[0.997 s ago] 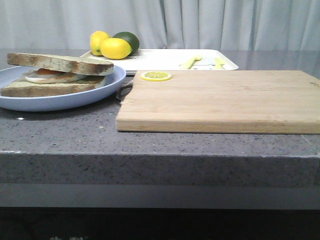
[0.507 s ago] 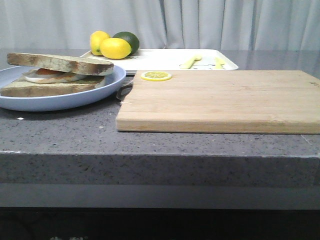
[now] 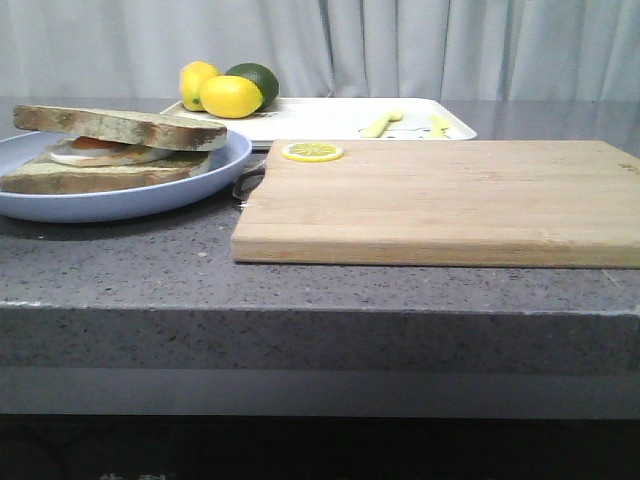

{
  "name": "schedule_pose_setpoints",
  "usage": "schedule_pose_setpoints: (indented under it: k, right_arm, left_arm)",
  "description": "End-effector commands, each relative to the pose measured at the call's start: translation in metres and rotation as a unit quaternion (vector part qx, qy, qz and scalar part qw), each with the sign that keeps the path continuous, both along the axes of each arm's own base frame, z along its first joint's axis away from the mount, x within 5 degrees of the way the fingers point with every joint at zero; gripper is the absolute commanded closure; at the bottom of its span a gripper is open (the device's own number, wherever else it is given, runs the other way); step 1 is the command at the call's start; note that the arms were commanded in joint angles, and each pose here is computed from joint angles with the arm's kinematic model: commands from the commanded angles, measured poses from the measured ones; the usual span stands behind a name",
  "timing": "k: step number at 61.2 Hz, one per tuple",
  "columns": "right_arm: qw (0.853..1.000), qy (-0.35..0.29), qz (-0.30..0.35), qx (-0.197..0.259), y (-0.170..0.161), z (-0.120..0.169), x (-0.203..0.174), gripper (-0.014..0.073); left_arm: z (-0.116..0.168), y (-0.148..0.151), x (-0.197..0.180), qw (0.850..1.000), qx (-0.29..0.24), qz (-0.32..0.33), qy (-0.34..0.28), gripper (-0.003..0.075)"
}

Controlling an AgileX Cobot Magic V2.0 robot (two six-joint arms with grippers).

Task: Place bread and move sandwich to tray
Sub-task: 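Move the left gripper to the blue plate rim and grasp it, then lift the plate with the left gripper and set it on the white tray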

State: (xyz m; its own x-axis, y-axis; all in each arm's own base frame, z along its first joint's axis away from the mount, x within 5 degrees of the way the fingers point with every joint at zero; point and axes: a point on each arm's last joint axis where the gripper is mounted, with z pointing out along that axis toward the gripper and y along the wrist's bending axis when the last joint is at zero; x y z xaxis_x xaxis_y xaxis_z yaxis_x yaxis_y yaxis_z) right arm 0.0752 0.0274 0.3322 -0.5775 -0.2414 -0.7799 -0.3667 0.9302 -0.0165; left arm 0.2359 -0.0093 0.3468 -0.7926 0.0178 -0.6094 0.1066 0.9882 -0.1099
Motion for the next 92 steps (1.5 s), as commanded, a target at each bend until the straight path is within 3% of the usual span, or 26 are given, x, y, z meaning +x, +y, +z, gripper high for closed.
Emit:
schedule_pose_setpoints:
  k: [1,19,43,64,85,92]
  right_arm:
    - [0.999,-0.037,-0.008,0.010,-0.001,0.012,0.003,0.0184]
    - [0.999,-0.037,-0.008,0.010,-0.001,0.012,0.003,0.0184]
    - [0.999,-0.037,-0.008,0.010,-0.001,0.012,0.003,0.0184]
    - [0.999,-0.037,-0.008,0.010,-0.001,0.012,0.003,0.0184]
    - [0.999,-0.037,-0.008,0.010,-0.001,0.012,0.003,0.0184]
    - [0.999,-0.037,-0.008,0.010,-0.001,0.012,0.003,0.0184]
  left_arm:
    - [0.009,0.006,0.021,0.998,-0.056,-0.009,-0.023,0.0311]
    - [-0.019,0.027,0.079,0.989,-0.140,0.027,0.025,0.0311]
    - [-0.053,0.025,0.113,0.981,-0.182,0.011,0.063,0.0342]
    - [-0.072,0.027,0.122,0.978,-0.190,0.015,0.087,0.0482]
    - [-0.069,0.024,0.123,0.974,-0.212,0.017,0.082,0.0732]
    - [-0.061,0.021,0.122,0.972,-0.223,0.000,0.067,0.0738]
